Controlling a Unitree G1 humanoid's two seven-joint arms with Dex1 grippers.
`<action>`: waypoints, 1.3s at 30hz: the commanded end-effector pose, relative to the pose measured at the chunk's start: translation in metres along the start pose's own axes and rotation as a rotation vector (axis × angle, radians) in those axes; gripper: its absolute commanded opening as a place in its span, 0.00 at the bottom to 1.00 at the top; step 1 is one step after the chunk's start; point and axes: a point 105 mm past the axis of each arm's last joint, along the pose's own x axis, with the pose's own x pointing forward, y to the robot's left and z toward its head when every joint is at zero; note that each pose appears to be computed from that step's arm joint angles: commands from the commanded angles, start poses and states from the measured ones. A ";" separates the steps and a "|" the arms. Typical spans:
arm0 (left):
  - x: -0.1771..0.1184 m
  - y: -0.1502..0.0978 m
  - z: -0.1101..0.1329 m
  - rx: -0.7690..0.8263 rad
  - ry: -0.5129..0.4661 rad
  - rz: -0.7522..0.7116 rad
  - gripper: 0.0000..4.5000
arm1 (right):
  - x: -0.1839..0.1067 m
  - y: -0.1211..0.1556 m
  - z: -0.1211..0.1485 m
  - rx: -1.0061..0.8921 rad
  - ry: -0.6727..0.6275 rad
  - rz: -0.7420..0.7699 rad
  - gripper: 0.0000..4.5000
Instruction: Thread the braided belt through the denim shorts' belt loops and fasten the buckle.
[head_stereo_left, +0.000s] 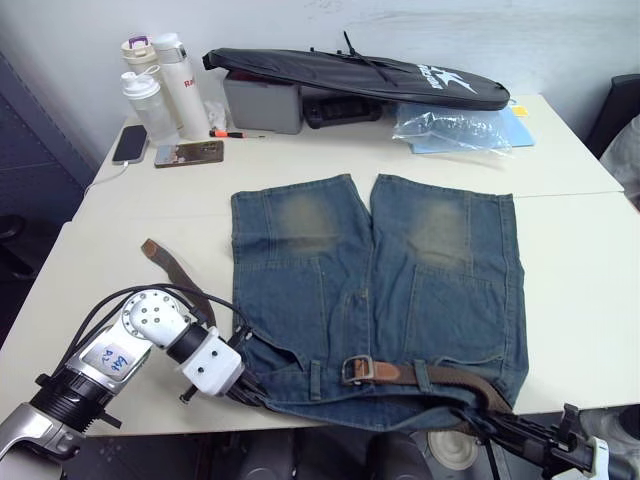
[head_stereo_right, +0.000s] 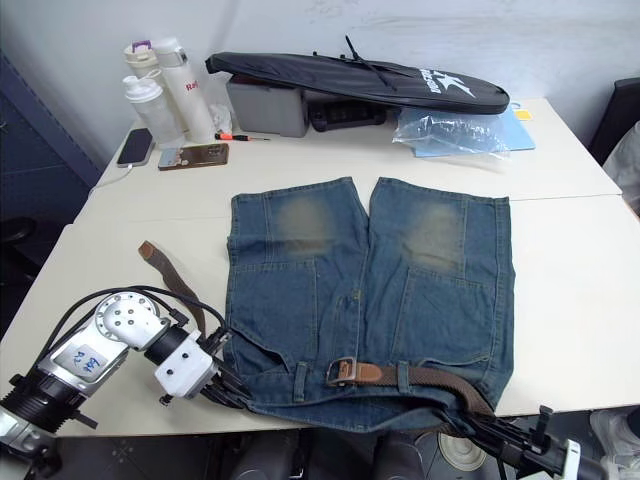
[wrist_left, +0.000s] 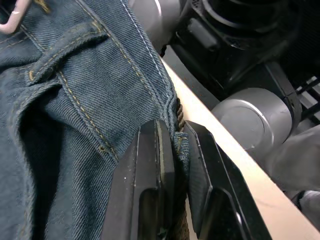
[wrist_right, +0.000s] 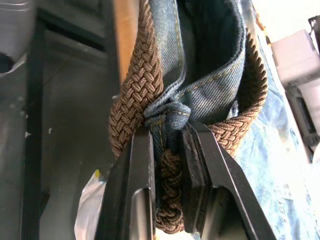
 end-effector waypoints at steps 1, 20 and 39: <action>-0.008 -0.024 -0.017 -0.086 0.061 -0.135 0.03 | -0.049 0.013 -0.030 0.076 0.193 0.021 0.35; -0.105 0.012 0.053 -0.743 -0.289 -0.019 0.99 | 0.020 -0.083 0.045 -0.129 -0.209 -0.148 1.00; -0.053 0.144 -0.031 -0.721 -0.031 0.623 0.99 | 0.108 -0.135 -0.036 1.144 0.408 -0.082 1.00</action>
